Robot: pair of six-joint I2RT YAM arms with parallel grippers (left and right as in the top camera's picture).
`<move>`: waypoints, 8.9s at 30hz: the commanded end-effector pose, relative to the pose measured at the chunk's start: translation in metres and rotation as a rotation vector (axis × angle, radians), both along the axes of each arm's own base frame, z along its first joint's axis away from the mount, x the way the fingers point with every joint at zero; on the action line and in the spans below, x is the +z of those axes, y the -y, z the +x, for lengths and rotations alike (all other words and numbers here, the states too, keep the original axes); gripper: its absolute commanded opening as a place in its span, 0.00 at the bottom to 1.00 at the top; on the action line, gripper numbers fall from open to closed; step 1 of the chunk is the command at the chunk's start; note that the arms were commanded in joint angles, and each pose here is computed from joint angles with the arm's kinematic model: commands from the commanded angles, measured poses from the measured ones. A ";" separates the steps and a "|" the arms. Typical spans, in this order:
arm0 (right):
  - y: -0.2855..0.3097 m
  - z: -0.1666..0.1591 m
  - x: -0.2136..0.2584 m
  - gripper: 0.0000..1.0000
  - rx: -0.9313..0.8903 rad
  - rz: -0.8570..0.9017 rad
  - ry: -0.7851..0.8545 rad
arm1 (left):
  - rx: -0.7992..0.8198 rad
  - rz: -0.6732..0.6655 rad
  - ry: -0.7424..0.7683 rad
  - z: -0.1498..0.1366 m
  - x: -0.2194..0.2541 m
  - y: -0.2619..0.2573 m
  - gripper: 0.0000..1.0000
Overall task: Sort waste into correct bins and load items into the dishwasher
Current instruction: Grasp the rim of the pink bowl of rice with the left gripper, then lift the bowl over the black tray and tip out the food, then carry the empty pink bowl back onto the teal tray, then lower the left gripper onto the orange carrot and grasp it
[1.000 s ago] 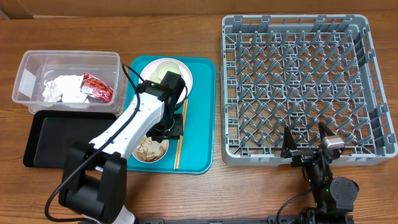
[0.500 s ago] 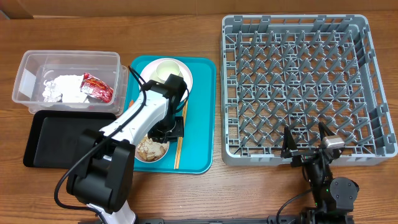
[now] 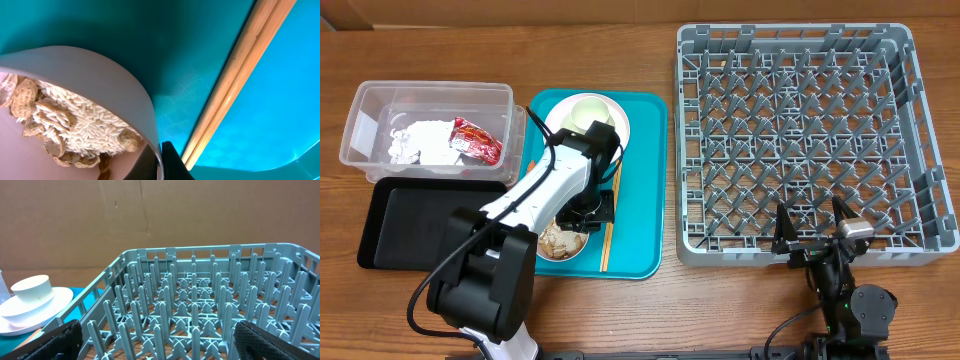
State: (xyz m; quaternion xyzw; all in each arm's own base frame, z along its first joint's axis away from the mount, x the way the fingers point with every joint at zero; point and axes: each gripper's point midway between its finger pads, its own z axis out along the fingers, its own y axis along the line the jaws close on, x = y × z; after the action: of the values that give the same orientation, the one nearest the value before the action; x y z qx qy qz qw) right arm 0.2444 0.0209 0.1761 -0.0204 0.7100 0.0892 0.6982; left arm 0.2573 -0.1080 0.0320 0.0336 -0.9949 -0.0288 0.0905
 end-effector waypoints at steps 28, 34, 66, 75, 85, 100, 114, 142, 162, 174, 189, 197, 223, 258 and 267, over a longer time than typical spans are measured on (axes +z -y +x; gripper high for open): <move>0.001 0.000 -0.001 1.00 -0.005 0.003 0.006 | 0.046 -0.095 0.325 0.029 0.139 -0.030 0.04; 0.001 0.000 -0.001 1.00 -0.005 0.003 0.006 | 0.204 -0.095 0.446 0.031 0.171 -0.092 0.04; 0.001 0.000 -0.001 1.00 -0.005 0.003 0.006 | 0.614 -0.655 0.914 0.033 0.135 -0.242 0.05; 0.001 0.000 -0.001 1.00 -0.005 0.003 0.006 | 0.549 -0.840 1.118 0.022 0.143 -0.242 0.04; 0.001 0.000 -0.001 1.00 -0.005 0.003 0.006 | 0.586 -0.864 1.228 0.007 0.154 -0.262 0.04; 0.001 0.000 -0.001 1.00 -0.005 0.003 0.006 | 0.337 -0.924 1.417 0.006 0.182 -0.247 0.04; 0.001 0.000 -0.001 1.00 -0.005 0.003 0.006 | 0.300 -0.969 1.464 0.003 0.189 -0.241 0.04; 0.001 0.000 -0.001 1.00 -0.005 0.003 0.006 | 0.512 -0.767 1.148 0.000 0.165 -0.219 0.04; 0.001 0.000 -0.001 1.00 -0.005 0.003 0.006 | 0.094 -0.444 0.797 0.015 0.138 -0.058 0.04; 0.001 0.000 -0.001 1.00 -0.005 0.003 0.006 | -0.096 -0.319 0.575 0.023 0.062 0.013 0.04; 0.001 0.000 -0.001 1.00 -0.005 0.003 0.006 | -0.118 -0.321 0.522 0.035 0.035 0.025 0.55; 0.001 0.000 -0.001 1.00 -0.005 0.003 0.006 | -0.156 -0.256 0.600 0.059 0.099 0.019 0.59; 0.001 0.000 -0.001 1.00 -0.005 0.003 0.006 | 0.120 0.076 0.522 0.066 0.108 -0.108 0.30; 0.001 0.000 -0.001 1.00 -0.005 0.003 0.006 | 0.108 0.172 0.291 0.074 0.025 -0.139 0.38; 0.001 0.000 -0.001 1.00 -0.005 0.003 0.006 | 0.105 0.172 0.286 0.074 0.020 -0.139 0.38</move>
State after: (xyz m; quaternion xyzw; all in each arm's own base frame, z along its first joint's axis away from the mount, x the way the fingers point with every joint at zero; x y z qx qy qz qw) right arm 0.2444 0.0209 0.1761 -0.0204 0.7100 0.0892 0.6982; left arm 0.3342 0.0272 0.0590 0.1064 -0.9877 -0.0960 -0.0631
